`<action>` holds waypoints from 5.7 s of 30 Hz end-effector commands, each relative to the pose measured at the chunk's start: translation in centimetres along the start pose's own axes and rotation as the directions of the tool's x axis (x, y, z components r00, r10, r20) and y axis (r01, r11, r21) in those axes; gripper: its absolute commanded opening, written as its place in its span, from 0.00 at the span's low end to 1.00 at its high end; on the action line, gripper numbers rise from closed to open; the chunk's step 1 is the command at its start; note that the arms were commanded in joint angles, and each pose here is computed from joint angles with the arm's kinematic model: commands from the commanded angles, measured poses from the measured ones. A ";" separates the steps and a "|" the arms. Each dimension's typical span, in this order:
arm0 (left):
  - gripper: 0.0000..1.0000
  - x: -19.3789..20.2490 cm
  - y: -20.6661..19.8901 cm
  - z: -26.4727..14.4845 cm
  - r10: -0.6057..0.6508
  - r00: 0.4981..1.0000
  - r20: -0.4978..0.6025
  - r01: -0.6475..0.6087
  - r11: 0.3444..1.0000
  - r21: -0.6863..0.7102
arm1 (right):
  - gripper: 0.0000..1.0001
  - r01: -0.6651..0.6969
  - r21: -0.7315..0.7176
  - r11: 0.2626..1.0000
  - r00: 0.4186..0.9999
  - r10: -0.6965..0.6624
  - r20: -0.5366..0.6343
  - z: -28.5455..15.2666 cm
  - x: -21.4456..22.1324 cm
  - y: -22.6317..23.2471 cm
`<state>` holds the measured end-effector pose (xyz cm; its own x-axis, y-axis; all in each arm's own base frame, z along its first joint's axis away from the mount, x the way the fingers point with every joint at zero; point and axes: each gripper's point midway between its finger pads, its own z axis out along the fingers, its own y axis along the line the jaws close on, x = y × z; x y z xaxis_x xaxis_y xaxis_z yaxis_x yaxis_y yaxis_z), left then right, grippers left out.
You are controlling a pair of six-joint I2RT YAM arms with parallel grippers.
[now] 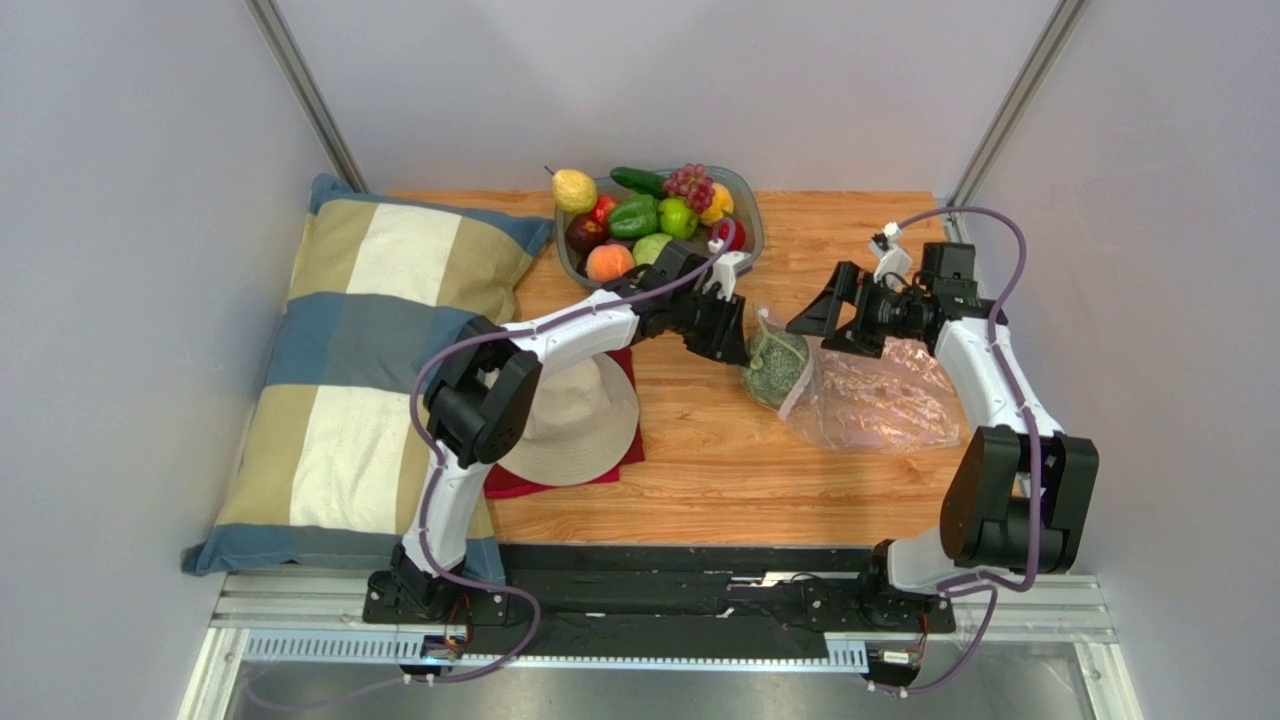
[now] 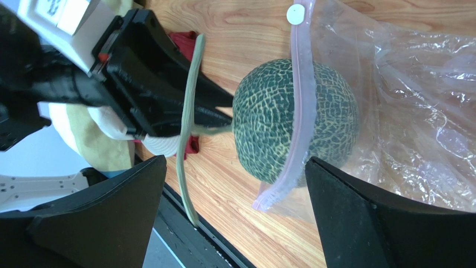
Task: Place the food in the zip-top bag and seal the zipper
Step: Adjust the zipper food storage bag at the center of the board.
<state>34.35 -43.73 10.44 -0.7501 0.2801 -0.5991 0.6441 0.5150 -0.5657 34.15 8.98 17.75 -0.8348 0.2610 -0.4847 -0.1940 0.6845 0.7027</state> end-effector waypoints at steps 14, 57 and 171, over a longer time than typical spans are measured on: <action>0.33 -2.6 -2.8 -0.5 0.089 0.994 0.061 -0.091 0.996 0.027 | 0.76 -0.034 0.132 0.991 0.998 0.041 -0.046 1.1 0.1 -2.2; 0.66 -10.7 -3.6 -1.7 0.147 0.951 0.272 -0.139 0.989 -0.048 | 0.00 0.244 0.235 0.941 0.962 -0.205 -0.178 -0.4 2.2 -6.4; 0.00 -2.0 -1.8 -2.4 -0.614 0.777 -0.141 0.630 0.762 0.149 | 0.63 0.808 0.095 0.582 0.586 -0.810 -0.017 -4.8 9.6 1.7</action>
<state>34.01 -42.59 13.47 -0.9997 0.0061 -0.0247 0.0247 0.4732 -0.8806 25.51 10.29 21.19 -0.3853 -0.2985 -0.8732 -0.6598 0.7507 0.0345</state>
